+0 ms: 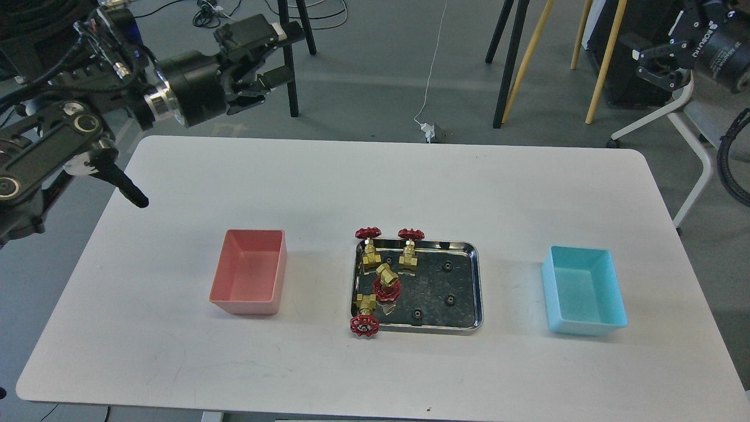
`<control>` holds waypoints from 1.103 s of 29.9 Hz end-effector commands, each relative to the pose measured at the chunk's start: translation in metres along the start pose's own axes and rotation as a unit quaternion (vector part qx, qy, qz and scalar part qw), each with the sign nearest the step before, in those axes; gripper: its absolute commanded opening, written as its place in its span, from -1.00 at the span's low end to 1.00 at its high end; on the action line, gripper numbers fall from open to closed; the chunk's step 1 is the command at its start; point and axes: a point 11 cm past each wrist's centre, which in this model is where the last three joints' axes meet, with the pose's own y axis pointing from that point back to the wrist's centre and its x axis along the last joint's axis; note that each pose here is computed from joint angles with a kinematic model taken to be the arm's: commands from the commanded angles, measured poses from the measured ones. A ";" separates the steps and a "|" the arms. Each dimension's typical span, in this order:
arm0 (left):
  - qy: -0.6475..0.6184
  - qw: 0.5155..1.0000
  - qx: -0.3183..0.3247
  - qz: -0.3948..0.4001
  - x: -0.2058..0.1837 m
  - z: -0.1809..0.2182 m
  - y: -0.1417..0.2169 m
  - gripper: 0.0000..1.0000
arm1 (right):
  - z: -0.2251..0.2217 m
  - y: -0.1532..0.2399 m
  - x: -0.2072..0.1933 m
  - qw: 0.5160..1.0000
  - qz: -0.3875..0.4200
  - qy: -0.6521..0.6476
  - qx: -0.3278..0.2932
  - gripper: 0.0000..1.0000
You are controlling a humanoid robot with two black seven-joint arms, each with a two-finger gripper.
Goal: Place valve in pink box and gear in blue box
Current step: 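Move the left arm from rest toward the metal tray, then grasp a brass valve with red handwheel on the tray with left hand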
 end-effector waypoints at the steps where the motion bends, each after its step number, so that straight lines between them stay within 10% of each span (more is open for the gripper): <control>1: -0.102 0.995 -0.019 -0.001 -0.034 -0.002 -0.020 0.81 | -0.004 -0.001 -0.001 1.000 -0.002 0.013 -0.002 0.98; 13: -0.400 0.914 -0.044 -0.049 -0.177 -0.069 -0.033 0.79 | -0.024 -0.007 -0.003 0.998 -0.005 0.055 -0.005 0.97; 33: -0.387 0.921 0.037 -0.028 -0.237 -0.129 -0.061 0.82 | -0.026 -0.008 -0.004 0.997 -0.007 0.078 -0.013 0.97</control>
